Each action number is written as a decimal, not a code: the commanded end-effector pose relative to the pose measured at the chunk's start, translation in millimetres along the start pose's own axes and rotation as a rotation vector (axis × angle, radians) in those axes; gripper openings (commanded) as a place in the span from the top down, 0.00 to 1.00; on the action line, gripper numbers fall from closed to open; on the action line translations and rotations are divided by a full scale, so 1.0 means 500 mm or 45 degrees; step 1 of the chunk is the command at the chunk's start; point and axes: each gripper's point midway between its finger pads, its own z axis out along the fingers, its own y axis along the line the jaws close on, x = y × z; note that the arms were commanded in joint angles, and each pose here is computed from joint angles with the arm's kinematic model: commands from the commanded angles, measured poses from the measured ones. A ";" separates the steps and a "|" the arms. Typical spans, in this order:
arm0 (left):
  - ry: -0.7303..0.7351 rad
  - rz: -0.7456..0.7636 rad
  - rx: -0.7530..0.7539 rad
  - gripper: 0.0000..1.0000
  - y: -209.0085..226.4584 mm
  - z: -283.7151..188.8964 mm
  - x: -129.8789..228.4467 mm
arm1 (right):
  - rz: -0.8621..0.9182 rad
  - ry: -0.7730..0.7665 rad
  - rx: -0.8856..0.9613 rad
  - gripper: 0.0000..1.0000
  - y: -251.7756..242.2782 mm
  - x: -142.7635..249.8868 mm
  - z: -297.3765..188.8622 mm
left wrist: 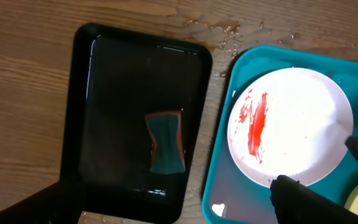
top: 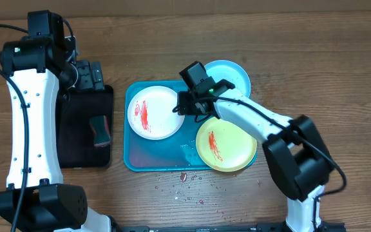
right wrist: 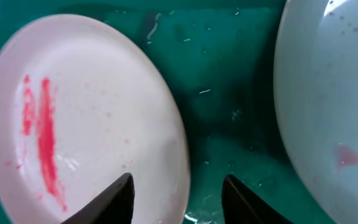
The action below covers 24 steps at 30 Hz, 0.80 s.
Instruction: Clean dirty plates on tray and stack at the side
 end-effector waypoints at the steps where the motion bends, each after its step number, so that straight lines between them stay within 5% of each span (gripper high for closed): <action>1: -0.032 0.000 -0.009 0.04 0.002 -0.016 -0.008 | 0.013 -0.037 0.043 0.57 -0.010 -0.019 0.021; 24: 0.420 -0.141 -0.084 0.28 0.021 0.171 0.064 | 0.026 -0.054 0.114 0.94 0.012 0.015 0.065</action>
